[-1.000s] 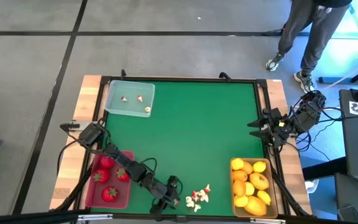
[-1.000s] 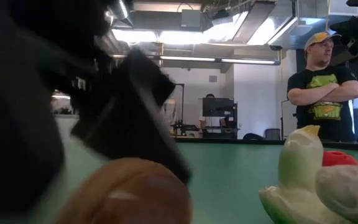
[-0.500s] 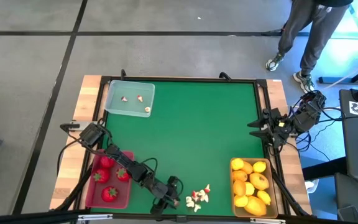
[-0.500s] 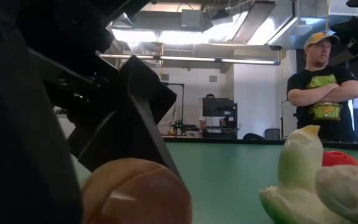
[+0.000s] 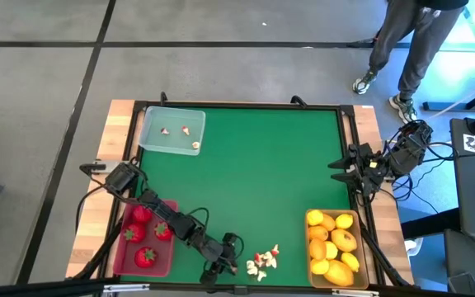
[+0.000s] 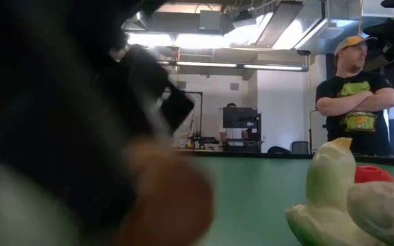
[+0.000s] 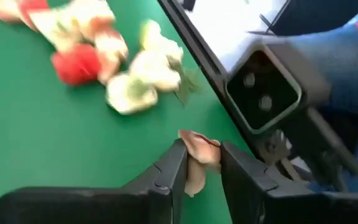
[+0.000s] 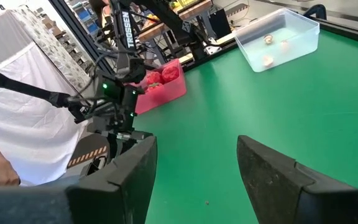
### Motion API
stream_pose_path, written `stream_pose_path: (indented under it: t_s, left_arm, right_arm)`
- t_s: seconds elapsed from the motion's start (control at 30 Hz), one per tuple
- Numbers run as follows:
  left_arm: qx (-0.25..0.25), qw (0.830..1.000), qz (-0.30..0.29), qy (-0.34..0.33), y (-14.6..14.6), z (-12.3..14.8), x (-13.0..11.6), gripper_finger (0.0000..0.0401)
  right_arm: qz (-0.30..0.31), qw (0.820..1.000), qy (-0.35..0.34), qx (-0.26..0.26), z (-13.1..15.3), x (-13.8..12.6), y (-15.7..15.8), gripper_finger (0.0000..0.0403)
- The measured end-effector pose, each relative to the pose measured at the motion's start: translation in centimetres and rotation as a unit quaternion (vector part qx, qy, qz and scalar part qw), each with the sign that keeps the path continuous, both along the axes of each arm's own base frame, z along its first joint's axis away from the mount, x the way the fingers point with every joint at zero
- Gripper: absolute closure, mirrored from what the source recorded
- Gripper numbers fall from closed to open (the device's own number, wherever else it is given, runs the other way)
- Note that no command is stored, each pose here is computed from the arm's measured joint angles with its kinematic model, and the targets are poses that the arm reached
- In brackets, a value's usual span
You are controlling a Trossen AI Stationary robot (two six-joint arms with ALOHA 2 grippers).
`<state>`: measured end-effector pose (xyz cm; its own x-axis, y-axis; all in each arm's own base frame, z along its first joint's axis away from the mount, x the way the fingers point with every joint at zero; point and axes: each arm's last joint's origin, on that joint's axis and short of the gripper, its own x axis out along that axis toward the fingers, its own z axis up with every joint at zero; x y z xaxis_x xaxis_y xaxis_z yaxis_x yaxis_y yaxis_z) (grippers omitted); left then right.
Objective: Sort produce into baskets
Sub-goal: Put the brown mushroom into the white bin
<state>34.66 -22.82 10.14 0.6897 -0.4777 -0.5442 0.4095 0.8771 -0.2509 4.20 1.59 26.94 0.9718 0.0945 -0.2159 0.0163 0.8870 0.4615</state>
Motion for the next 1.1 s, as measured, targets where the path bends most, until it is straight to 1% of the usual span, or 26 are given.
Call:
stream_pose_path:
  t_s: [0.13,0.2,0.3,0.43,0.53,0.6,0.67,0.77,0.83,0.9,0.93,1.0,1.03,1.1]
  left_arm:
    - [-0.004,1.0,0.015,-0.009,0.9,1.3,0.5,0.0322]
    - [0.003,1.0,0.022,0.0,1.5,1.7,0.6,0.0322]
    - [0.019,0.999,0.034,0.015,2.9,3.2,0.6,0.0321]
    - [0.068,0.995,0.066,0.034,5.5,5.7,0.2,0.0322]
    - [0.103,0.989,0.099,0.04,7.8,8.4,-0.5,0.0324]
    - [0.126,0.982,0.133,0.05,9.5,10.3,-1.4,0.0324]
    - [0.149,0.97,0.183,0.058,11.3,12.0,-2.4,0.0322]
    - [0.189,0.94,0.276,0.07,13.9,14.5,-4.5,0.0321]
    - [0.221,0.911,0.339,0.083,15.6,15.8,-6.2,0.032]
    - [0.245,0.878,0.402,0.089,17.2,17.0,-7.9,0.032]
    - [0.254,0.858,0.436,0.093,18.1,17.5,-8.7,0.032]
    - [0.263,0.818,0.501,0.104,19.9,18.3,-10.4,0.032]
    - [0.266,0.801,0.525,0.11,20.8,18.5,-11.1,0.032]
    - [0.272,0.777,0.552,0.129,22.4,18.5,-12.4,0.032]
  right_arm:
    - [0.0,1.0,0.0,0.001,0.0,0.0,0.0,0.0182]
    - [0.0,1.0,0.0,0.002,0.0,0.0,0.0,0.0182]
    - [0.0,1.0,0.0,0.002,0.0,0.0,0.0,0.0182]
    - [0.0,1.0,0.0,0.002,0.0,0.0,0.0,0.0182]
    - [0.0,1.0,0.0,0.002,0.0,0.0,0.0,0.0182]
    - [0.0,1.0,0.0,0.001,0.0,0.0,0.0,0.0182]
    - [0.0,1.0,0.0,0.002,0.0,0.0,0.0,0.0182]
    - [0.0,1.0,0.0,0.002,0.0,0.0,0.0,0.0182]
    - [0.0,1.0,0.0,0.001,0.0,0.0,0.0,0.0182]
    - [0.0,1.0,0.0,0.001,0.0,0.0,0.0,0.0182]
    - [0.0,1.0,0.0,0.001,0.0,0.0,0.0,0.0182]
    - [0.0,1.0,0.0,0.002,0.0,0.0,0.0,0.0182]
    - [0.0,1.0,0.0,0.001,0.0,0.0,0.0,0.0182]
    - [0.0,1.0,0.0,0.002,0.0,0.0,0.0,0.0182]
